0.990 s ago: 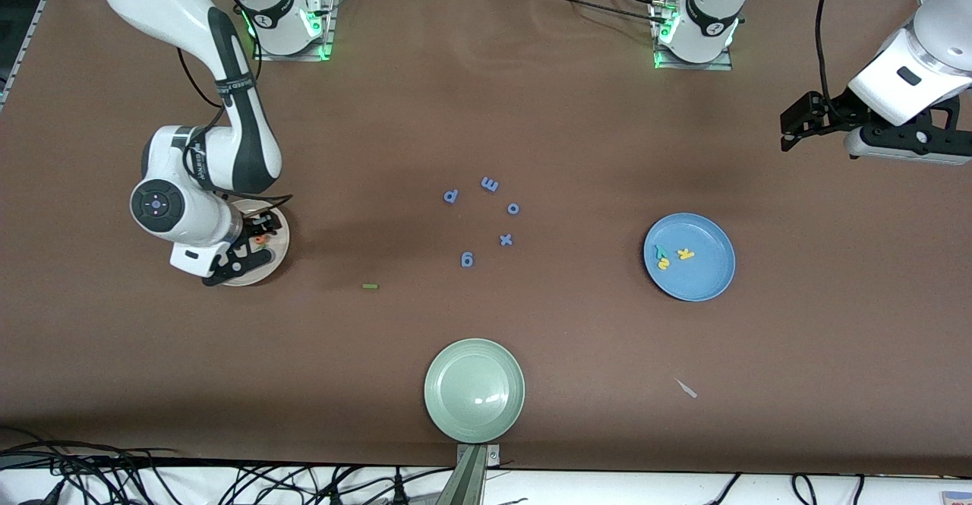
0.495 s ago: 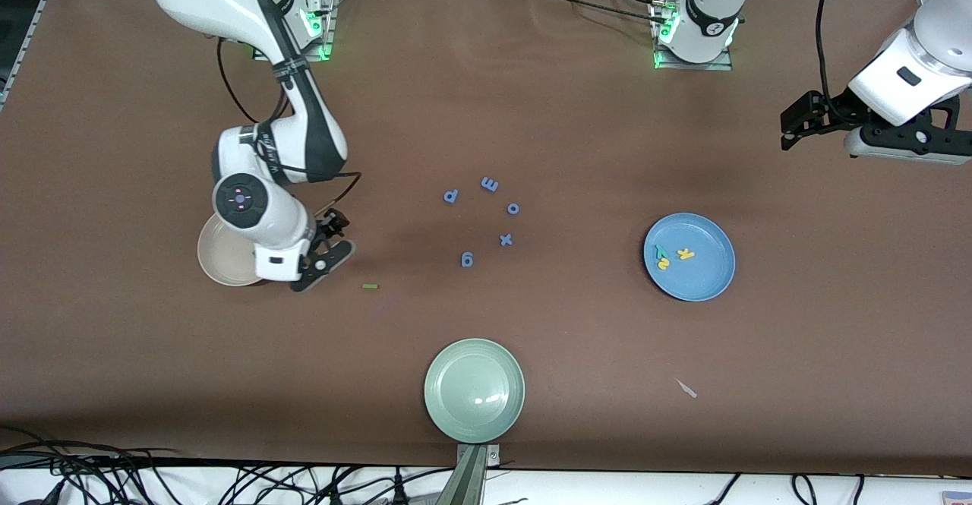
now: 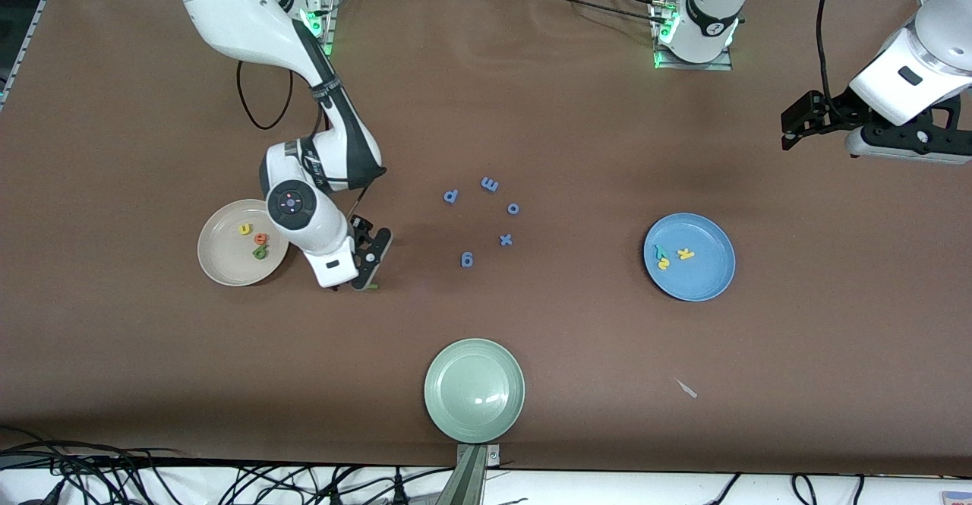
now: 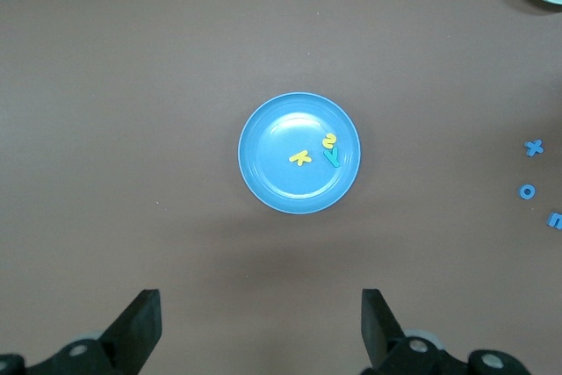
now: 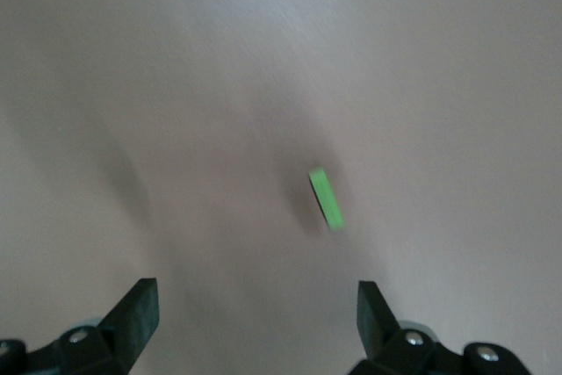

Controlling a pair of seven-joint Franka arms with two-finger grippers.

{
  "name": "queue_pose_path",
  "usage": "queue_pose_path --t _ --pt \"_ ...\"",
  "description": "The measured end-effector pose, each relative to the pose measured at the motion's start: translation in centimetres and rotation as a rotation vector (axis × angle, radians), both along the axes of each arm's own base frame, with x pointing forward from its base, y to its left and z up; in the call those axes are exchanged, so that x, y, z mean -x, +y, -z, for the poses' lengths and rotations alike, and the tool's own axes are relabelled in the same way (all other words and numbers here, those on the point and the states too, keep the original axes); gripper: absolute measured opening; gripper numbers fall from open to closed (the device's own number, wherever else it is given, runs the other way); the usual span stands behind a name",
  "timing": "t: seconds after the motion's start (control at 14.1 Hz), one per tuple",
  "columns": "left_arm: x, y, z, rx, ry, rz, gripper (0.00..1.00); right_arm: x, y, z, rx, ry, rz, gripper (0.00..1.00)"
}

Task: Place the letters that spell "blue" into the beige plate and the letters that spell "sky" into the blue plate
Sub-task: 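Move the right gripper over the green bar letter, then grasp the green bar with the right gripper and lift it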

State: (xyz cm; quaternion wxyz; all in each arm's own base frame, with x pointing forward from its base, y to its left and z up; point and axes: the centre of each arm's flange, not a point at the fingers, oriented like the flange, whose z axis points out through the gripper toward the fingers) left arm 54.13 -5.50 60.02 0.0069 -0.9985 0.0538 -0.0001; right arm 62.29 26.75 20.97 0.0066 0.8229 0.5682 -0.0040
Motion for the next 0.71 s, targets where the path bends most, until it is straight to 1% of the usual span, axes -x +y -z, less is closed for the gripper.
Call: queue_pose_path --t 0.21,0.71 --pt "0.0 0.0 0.0 0.0 0.0 -0.001 1.0 -1.3 1.5 0.8 -0.006 -0.02 -0.1 1.0" --pt "0.0 0.1 0.0 0.0 0.0 -0.001 1.0 -2.6 2.3 2.8 -0.006 -0.06 -0.222 1.0"
